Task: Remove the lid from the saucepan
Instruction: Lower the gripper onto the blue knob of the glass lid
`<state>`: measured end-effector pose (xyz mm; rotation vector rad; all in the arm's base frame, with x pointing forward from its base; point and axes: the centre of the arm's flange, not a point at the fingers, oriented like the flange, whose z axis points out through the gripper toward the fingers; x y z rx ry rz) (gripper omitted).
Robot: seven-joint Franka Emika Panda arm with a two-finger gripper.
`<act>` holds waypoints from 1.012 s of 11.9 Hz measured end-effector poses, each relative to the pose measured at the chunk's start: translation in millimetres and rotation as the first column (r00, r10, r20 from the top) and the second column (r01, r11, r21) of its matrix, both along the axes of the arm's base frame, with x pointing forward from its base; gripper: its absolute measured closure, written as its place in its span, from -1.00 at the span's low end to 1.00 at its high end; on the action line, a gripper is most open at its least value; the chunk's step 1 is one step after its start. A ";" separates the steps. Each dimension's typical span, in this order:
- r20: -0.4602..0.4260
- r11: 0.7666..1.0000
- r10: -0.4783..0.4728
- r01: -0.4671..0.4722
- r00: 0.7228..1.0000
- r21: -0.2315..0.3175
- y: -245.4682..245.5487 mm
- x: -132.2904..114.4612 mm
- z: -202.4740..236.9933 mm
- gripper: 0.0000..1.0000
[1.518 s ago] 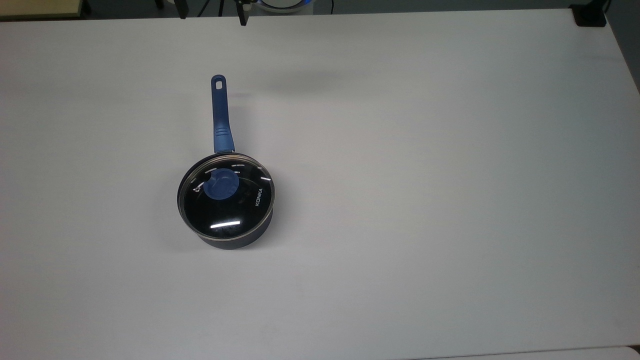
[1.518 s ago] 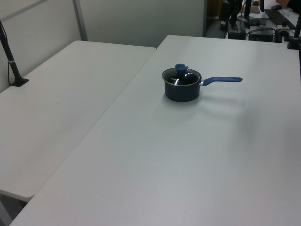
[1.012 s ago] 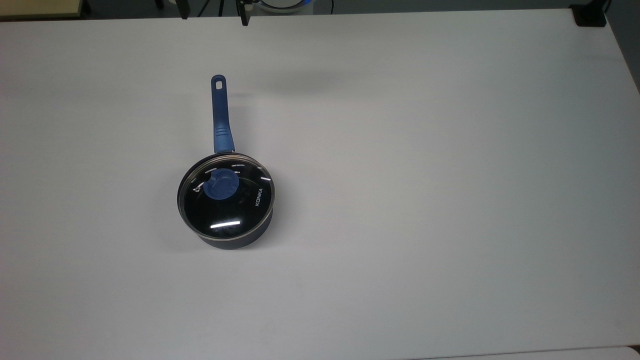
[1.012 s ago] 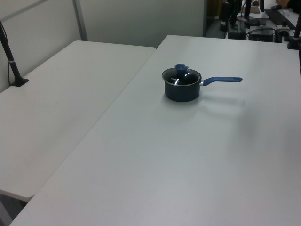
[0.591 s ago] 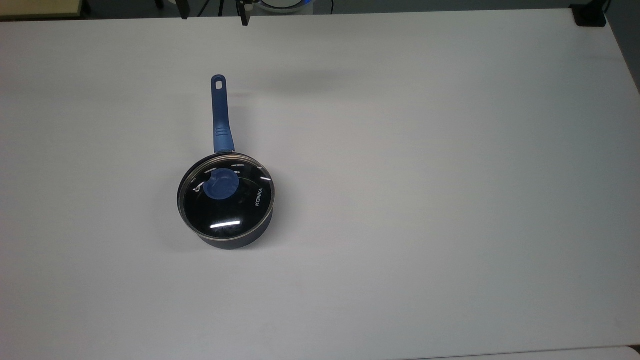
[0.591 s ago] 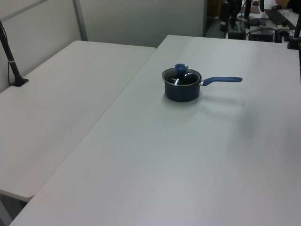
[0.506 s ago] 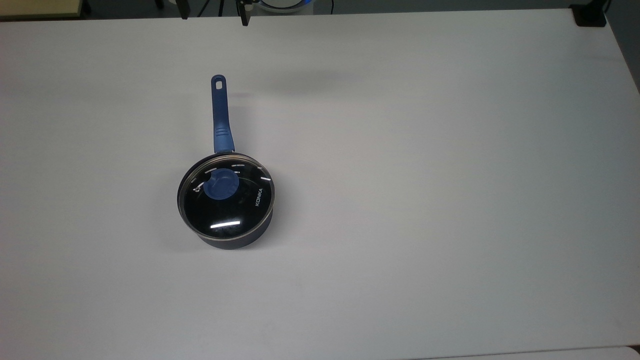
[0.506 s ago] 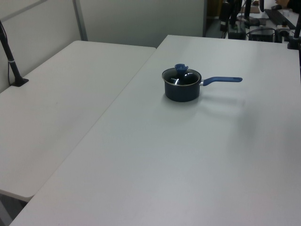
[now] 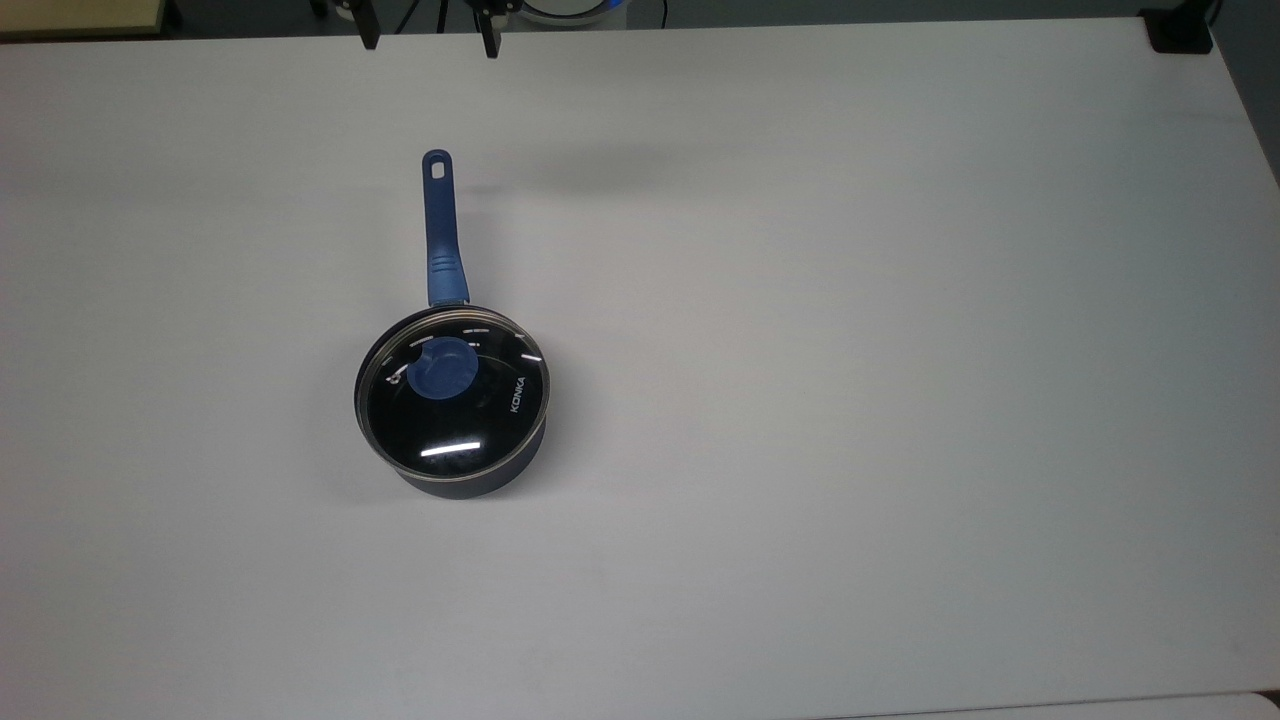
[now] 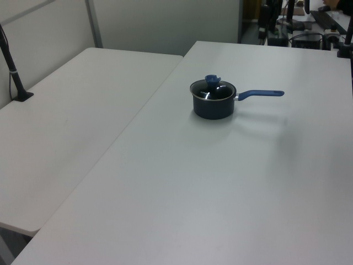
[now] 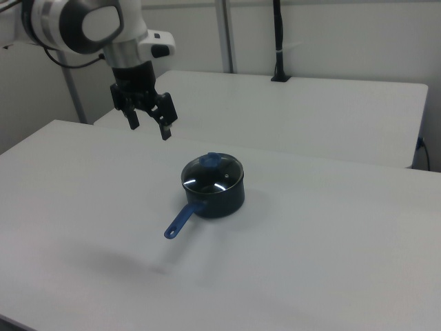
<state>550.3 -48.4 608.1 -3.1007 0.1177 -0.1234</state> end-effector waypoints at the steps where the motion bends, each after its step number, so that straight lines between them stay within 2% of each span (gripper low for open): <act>1: -0.011 1.000 0.010 -0.010 1.000 0.000 -2.4 3.3 -6.7 -1.00; 3: 0.029 1.000 -0.003 0.003 1.000 -0.009 -12.5 12.9 -11.2 -1.00; 6: 0.002 0.995 0.082 -0.082 0.997 -0.064 -48.1 30.0 -39.4 -1.00; 7: 0.022 0.994 0.084 -0.082 0.996 -0.073 -54.3 41.6 -46.4 -1.00; 8: 0.061 0.995 0.068 -0.063 0.996 -0.082 -56.8 55.0 -52.7 -1.00; 10: 0.125 0.995 -0.059 0.068 0.990 -0.071 -58.2 80.7 -76.9 -1.00; 12: 0.146 0.982 -0.177 0.185 0.973 -0.042 -47.1 102.9 -112.1 -1.00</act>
